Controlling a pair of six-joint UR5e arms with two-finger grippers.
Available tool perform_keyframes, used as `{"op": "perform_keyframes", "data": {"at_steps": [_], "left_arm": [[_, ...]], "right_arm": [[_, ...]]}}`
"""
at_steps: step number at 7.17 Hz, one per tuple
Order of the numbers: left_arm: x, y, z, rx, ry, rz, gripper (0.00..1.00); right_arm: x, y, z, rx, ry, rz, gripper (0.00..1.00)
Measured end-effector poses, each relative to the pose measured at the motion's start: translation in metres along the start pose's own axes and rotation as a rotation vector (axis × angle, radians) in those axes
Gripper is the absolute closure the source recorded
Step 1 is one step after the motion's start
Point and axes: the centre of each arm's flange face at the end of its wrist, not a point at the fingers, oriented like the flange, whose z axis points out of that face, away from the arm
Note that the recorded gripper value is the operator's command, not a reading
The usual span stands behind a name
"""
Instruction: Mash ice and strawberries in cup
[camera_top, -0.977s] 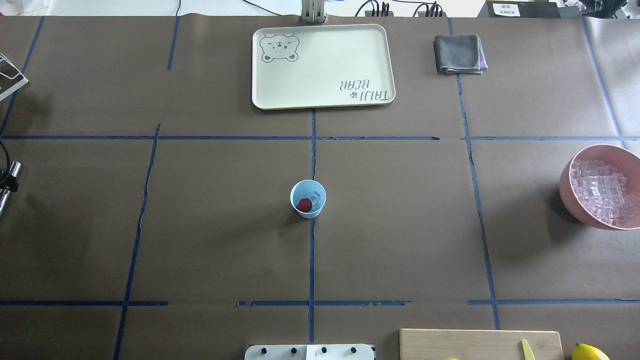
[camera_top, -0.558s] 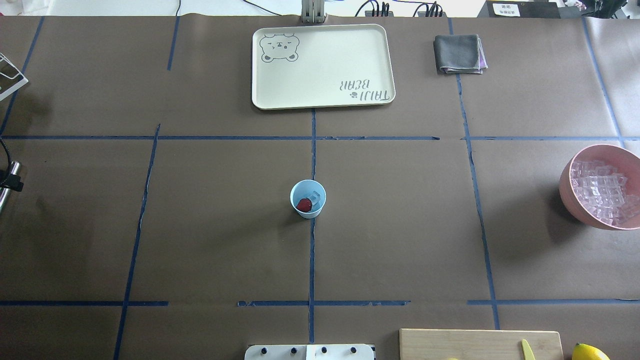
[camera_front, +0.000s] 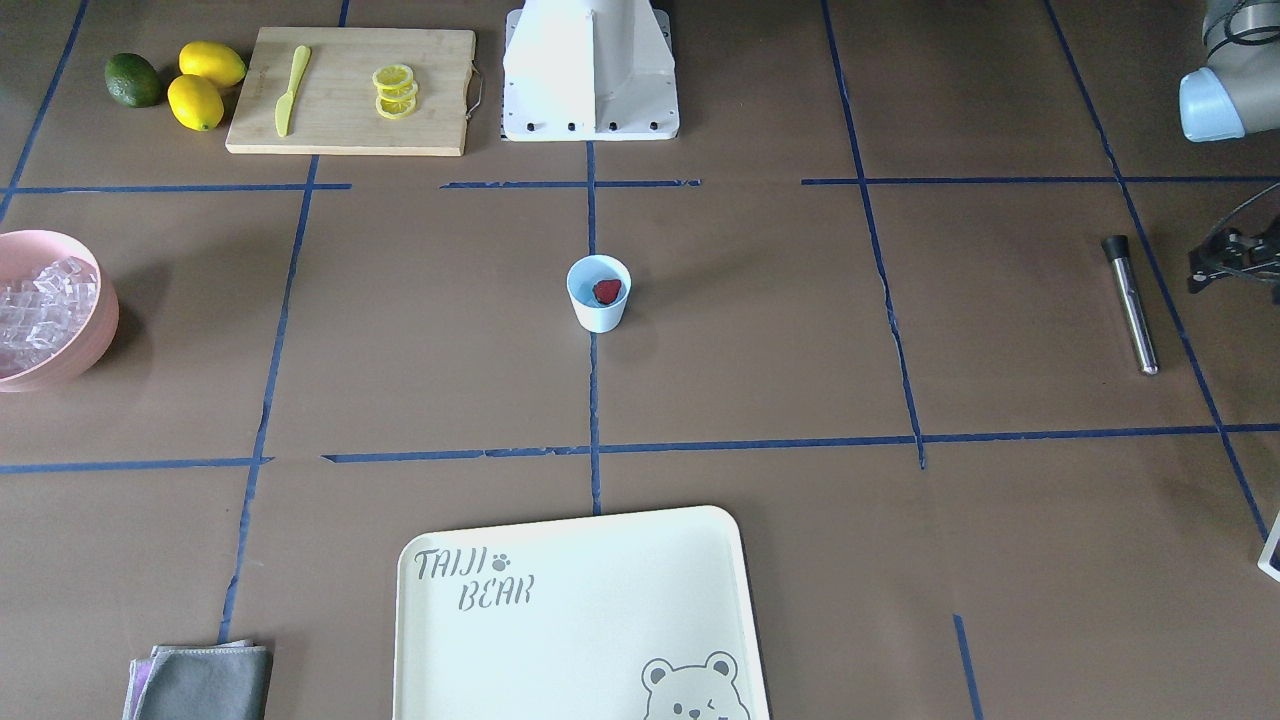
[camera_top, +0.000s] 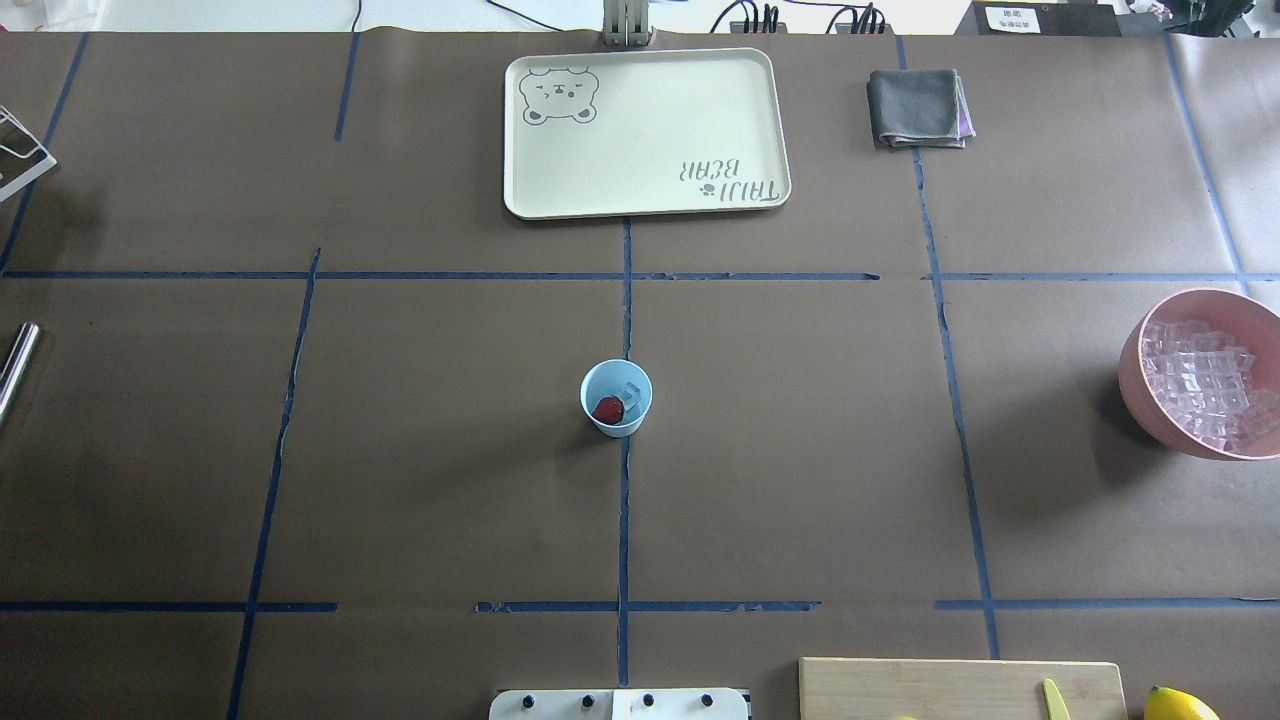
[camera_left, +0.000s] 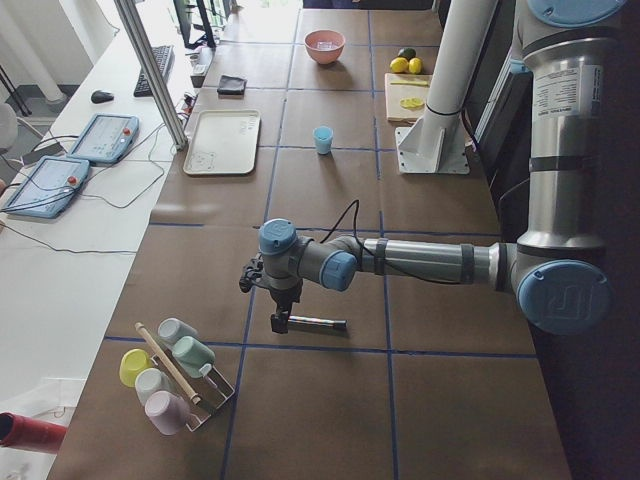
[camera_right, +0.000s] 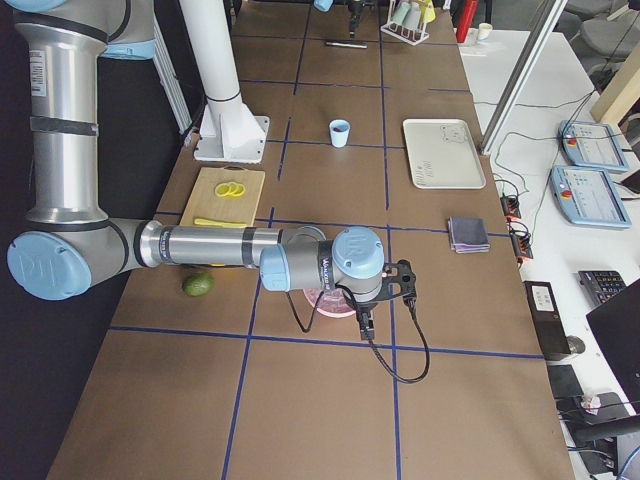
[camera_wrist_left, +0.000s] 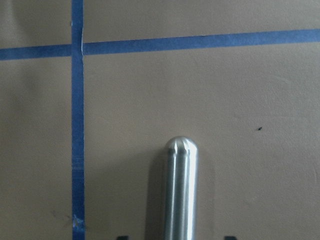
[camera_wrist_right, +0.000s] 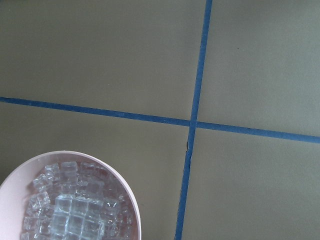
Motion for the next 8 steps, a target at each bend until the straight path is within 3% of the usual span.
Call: {"op": "perform_keyframes", "data": {"at_steps": [2, 4, 8], "left_arm": [[-0.053, 0.011, -0.043, -0.006, 0.047, -0.043, 0.0], [-0.086, 0.03, -0.038, -0.026, 0.104, -0.122, 0.0], [-0.116, 0.049, -0.052, 0.012, 0.112, -0.188, 0.0]], "right_arm": [[0.001, 0.001, 0.001, 0.0, -0.002, 0.0, 0.0], [0.001, 0.0, 0.001, 0.001, -0.003, -0.001, 0.0], [0.001, 0.001, 0.002, 0.001, -0.003, -0.001, 0.0]]}}
